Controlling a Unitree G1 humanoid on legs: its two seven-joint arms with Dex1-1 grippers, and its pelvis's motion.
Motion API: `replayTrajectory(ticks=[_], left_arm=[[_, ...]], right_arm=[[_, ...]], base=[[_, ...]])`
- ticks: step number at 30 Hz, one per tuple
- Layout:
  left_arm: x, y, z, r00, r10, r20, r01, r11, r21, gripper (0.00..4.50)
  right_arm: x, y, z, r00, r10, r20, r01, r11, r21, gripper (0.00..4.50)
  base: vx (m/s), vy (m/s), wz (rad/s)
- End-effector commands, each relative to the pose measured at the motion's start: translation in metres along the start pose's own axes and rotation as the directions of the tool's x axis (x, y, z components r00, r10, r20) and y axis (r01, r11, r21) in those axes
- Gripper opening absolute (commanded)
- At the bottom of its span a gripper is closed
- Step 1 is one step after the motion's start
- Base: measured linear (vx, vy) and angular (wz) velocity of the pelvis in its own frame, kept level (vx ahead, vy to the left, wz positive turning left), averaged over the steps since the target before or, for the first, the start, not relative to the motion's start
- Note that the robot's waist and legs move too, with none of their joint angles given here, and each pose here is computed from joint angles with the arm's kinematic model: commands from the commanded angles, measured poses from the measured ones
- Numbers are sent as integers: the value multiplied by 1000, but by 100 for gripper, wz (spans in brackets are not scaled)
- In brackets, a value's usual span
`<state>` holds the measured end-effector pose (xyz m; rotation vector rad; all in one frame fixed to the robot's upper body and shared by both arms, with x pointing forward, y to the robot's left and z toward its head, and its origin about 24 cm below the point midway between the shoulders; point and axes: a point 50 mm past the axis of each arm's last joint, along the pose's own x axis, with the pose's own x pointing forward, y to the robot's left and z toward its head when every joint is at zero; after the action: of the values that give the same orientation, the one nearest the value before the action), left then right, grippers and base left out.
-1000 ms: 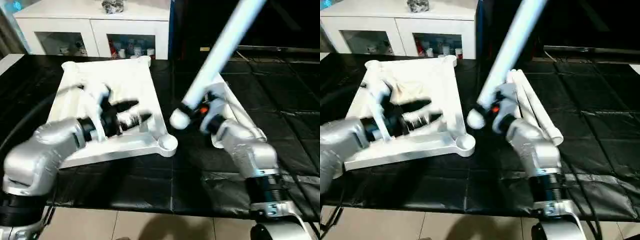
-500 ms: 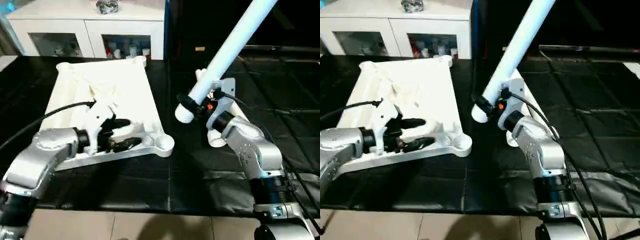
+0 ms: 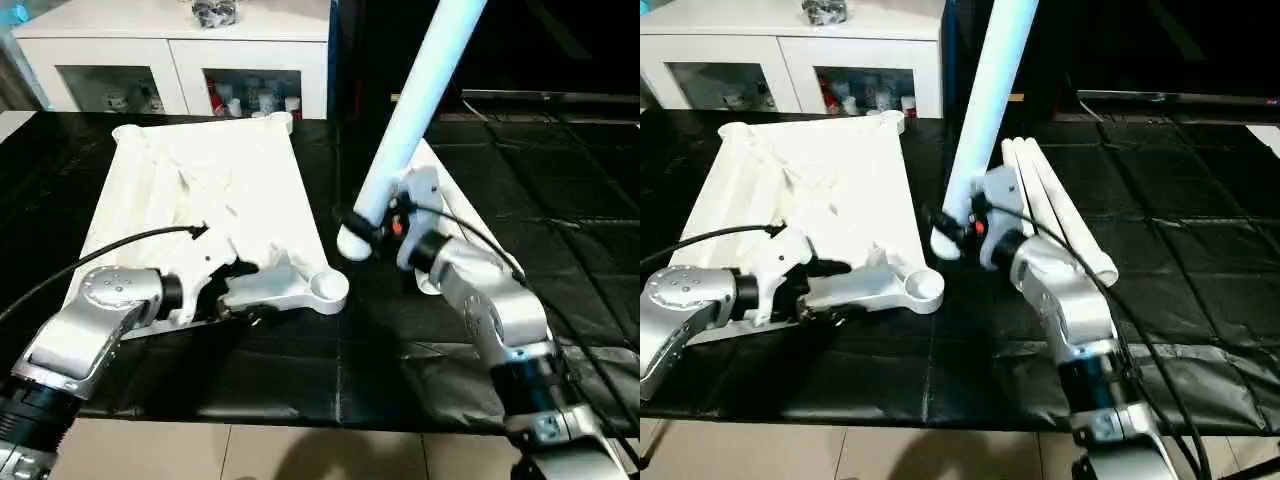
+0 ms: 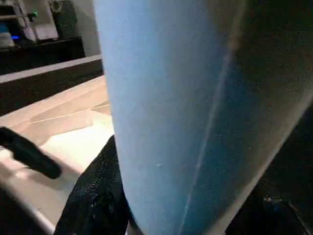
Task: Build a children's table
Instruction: Pick table leg, then insert table leg to table base
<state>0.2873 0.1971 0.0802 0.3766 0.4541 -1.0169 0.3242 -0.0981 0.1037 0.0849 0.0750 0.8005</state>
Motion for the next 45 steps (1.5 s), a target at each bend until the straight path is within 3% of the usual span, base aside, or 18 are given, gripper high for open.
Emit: replayTrajectory(ticks=[1, 3, 6, 17, 19, 33, 35, 38, 45], left_arm=[[2, 5, 6, 1000, 1, 16, -2, 997, 79, 424], [3, 9, 7, 999, -3, 32, 0, 997, 80, 387], [4, 12, 7, 998, -31, 46, 28, 998, 60, 368], [15, 22, -2, 995, -91, 36, 90, 996, 23, 292], [16, 24, -2, 995, -96, 37, 95, 995, 25, 260], [25, 32, -2, 978, -197, -66, 199, 979, 39, 171], [27, 32, -3, 979, -192, -67, 195, 980, 37, 135], [29, 33, -3, 978, -200, -66, 202, 979, 30, 124], [30, 35, -4, 972, -210, -100, 215, 976, 39, 50]], right_arm=[[-1, 6, 8, 998, 49, 38, -50, 999, 11, 193], [-2, 9, 7, 997, 75, 33, -75, 997, -4, 193], [-2, 10, 4, 996, 84, 21, -83, 996, -44, 193], [-9, 17, -5, 986, 157, -53, -157, 988, -3, 193], [-9, 18, -6, 985, 161, -60, -161, 987, 4, 193], [-17, 15, -9, 985, 146, -93, -147, 989, -2, 193], [-17, 15, -9, 985, 145, -93, -146, 989, -2, 193], [-18, 15, -10, 984, 146, -99, -148, 989, -7, 193], [-15, 16, -9, 982, 156, -105, -159, 987, -22, 193]], base=[[0, 0, 0], [0, 0, 0], [0, 0, 0], [0, 0, 0], [0, 0, 0], [0, 0, 0], [0, 0, 0], [0, 0, 0], [0, 0, 0]])
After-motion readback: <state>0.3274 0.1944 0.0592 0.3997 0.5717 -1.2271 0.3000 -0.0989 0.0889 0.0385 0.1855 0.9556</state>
